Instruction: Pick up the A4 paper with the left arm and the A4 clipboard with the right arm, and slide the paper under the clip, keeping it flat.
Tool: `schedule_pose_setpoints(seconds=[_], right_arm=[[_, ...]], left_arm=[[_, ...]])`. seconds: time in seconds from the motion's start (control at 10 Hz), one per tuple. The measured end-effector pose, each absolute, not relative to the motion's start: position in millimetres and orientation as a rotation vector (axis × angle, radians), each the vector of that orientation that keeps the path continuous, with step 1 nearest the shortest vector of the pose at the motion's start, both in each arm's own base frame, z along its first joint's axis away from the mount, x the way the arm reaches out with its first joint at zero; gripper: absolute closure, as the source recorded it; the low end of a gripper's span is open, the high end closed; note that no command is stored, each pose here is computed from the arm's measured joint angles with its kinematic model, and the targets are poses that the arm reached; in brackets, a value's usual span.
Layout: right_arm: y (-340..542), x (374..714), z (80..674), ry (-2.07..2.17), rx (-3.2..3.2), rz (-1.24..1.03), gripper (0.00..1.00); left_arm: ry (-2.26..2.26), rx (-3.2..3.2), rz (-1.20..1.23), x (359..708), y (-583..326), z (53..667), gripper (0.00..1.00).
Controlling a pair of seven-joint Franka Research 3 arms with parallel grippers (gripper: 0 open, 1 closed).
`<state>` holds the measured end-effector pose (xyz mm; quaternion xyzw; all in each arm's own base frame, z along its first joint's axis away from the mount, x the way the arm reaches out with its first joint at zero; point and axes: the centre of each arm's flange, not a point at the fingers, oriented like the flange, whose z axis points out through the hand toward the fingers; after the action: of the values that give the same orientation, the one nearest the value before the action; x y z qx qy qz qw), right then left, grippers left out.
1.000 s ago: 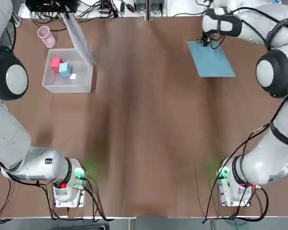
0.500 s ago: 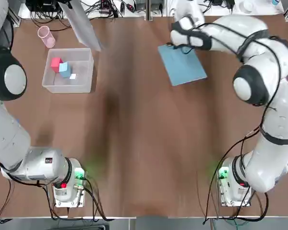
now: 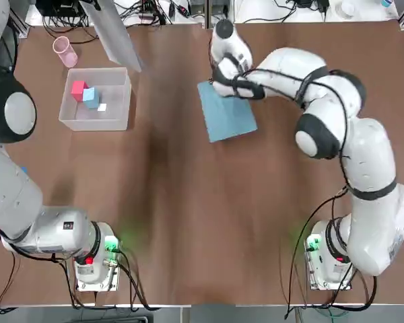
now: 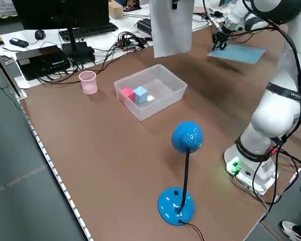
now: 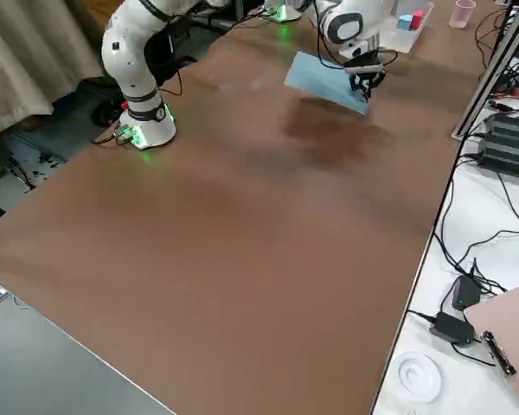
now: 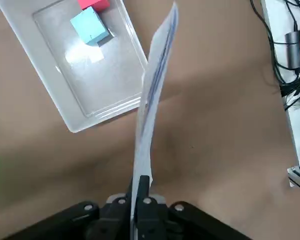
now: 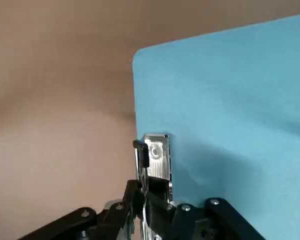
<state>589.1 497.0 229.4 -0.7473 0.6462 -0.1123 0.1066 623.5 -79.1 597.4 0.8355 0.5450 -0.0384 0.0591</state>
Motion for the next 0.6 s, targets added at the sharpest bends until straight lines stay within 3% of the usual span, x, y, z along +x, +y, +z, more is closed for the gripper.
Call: schedule_pose_setpoints(seconds=[0.6], right_arm=[[559.6,556.1,178.3,1.939,-2.097,-0.382,0.96]], left_arm=[[1.648,2.532,-0.117,623.3,-80.6,597.2,0.99]])
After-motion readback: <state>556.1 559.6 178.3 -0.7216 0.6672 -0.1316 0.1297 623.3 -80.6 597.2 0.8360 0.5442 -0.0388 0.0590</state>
